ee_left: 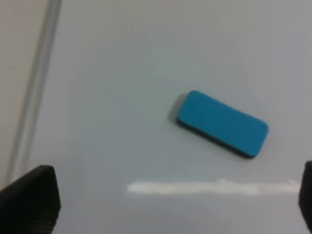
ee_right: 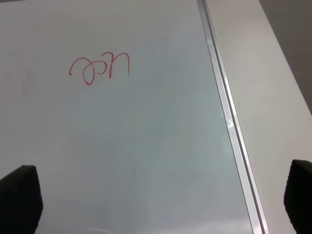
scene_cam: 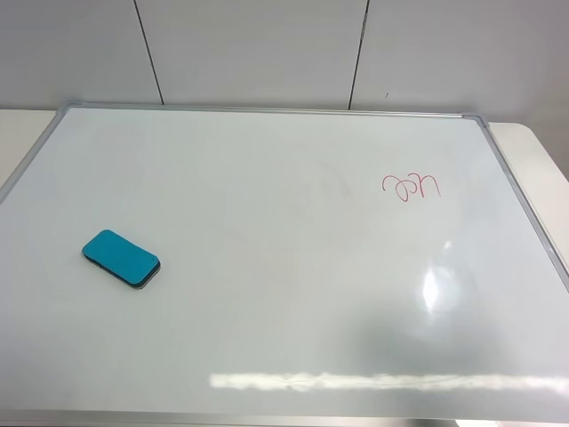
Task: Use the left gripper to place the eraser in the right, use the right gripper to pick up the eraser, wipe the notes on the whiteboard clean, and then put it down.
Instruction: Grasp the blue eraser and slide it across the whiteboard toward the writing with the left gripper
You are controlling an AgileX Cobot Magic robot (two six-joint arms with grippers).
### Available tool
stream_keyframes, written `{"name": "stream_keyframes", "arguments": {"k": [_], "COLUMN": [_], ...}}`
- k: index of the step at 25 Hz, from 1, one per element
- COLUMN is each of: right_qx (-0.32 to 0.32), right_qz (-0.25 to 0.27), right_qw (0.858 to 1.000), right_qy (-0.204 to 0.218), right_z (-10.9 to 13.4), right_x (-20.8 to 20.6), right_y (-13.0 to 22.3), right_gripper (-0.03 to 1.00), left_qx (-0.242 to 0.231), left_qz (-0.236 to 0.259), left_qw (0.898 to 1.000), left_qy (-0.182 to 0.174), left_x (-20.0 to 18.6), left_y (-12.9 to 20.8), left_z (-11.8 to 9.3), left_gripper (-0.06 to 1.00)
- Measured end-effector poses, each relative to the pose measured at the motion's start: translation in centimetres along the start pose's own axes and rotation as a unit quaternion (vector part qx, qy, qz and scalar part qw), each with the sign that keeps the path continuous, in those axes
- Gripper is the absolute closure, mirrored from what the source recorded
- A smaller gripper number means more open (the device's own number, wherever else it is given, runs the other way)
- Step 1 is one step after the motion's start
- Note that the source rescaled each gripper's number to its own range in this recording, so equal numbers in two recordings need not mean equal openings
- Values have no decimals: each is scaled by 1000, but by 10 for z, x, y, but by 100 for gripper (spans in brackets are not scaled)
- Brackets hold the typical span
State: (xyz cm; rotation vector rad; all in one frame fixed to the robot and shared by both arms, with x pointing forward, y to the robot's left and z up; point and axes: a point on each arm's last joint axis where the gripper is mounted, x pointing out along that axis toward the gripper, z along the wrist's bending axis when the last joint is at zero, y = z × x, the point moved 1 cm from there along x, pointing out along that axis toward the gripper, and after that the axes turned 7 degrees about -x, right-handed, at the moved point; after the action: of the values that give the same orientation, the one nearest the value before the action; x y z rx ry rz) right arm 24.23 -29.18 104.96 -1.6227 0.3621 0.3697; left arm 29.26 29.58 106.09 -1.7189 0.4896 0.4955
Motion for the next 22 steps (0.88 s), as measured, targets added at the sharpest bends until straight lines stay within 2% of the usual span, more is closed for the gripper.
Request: {"name": "stream_keyframes", "arguments": {"k": [6, 14, 16, 18, 22], "right_qx": [0, 0, 0, 0, 0], "right_qz": [0, 0, 0, 0, 0], "right_qw": [1000, 1000, 1000, 1000, 1000], "right_qy": [0, 0, 0, 0, 0], "right_z": [0, 0, 0, 0, 0], "right_x": [0, 0, 0, 0, 0], "right_y": [0, 0, 0, 0, 0], "right_gripper": [-3, -3, -3, -3, -3], "left_qx": [-20, -59, -63, -61, -57], "left_qz": [79, 182, 202, 219, 242], "left_qw": [997, 981, 977, 974, 969], "left_qy": [-5, -12, -14, -9, 10], "left_x": [46, 102, 112, 120, 133], "left_y": [-17, -18, -17, -20, -27], "left_z": [-3, -5, -5, -10, -28], "left_gripper": [-6, -6, -1, 17, 78]}}
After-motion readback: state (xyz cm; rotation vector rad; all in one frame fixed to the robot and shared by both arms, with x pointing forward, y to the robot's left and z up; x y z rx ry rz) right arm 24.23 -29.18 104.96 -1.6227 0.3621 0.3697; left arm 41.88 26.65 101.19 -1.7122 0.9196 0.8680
